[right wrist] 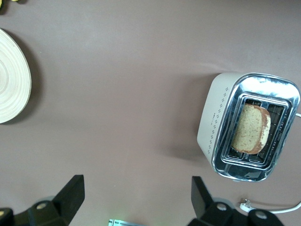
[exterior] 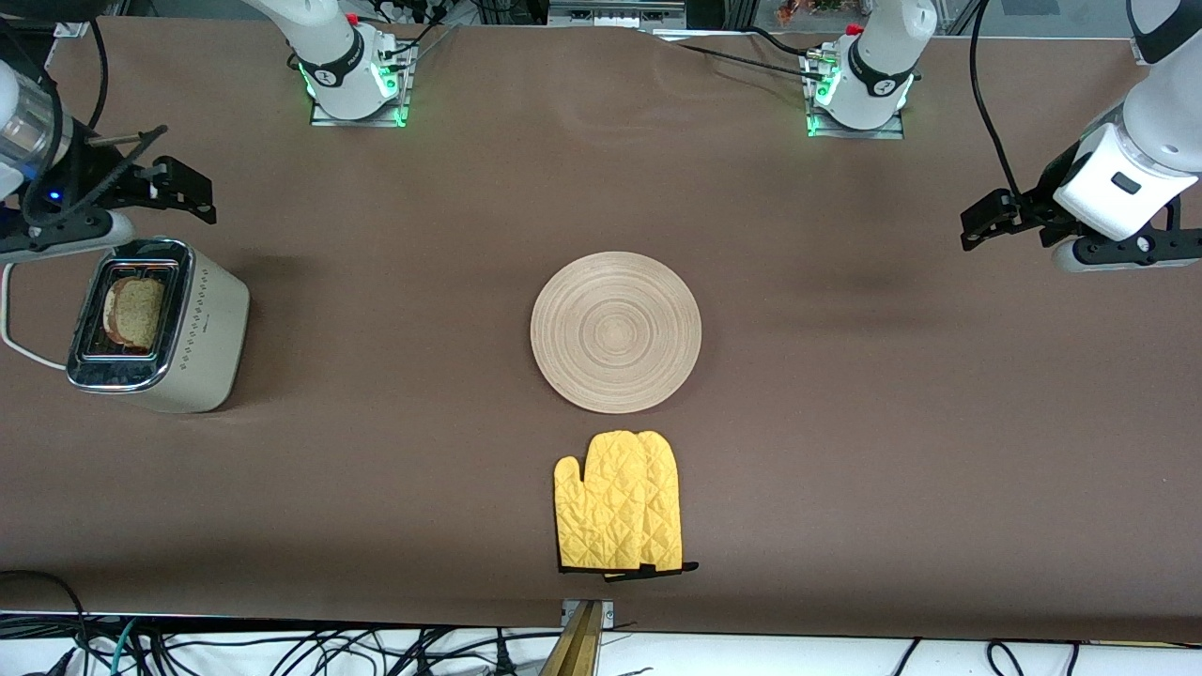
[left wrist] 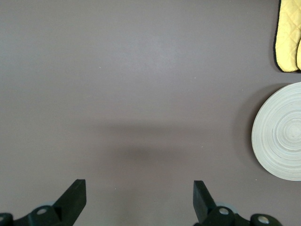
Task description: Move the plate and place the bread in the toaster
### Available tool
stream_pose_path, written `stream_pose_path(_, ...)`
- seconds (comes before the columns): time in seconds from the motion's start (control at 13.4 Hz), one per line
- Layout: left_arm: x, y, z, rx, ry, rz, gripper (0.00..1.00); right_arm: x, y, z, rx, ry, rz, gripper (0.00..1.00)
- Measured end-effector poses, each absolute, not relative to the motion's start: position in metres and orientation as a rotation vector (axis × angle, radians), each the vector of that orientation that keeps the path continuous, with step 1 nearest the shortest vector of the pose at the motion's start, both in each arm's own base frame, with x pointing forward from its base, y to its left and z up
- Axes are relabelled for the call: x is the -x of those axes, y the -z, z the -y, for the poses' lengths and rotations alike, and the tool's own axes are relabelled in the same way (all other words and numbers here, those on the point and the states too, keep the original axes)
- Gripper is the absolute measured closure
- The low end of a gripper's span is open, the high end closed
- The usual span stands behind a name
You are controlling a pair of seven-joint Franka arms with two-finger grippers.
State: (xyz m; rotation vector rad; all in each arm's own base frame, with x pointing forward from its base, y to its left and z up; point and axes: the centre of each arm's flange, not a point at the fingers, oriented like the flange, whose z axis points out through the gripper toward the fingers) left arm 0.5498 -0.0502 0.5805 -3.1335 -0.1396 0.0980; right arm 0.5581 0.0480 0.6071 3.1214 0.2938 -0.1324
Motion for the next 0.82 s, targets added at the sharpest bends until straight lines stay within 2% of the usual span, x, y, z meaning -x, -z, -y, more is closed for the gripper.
stream_pose_path(0.82,-0.5553,-0.5824,0.0514,3.136,-0.086,0.137,0.00,-0.5521,-0.6001,-0.0419,-3.129,0.215,-0.317,0.00)
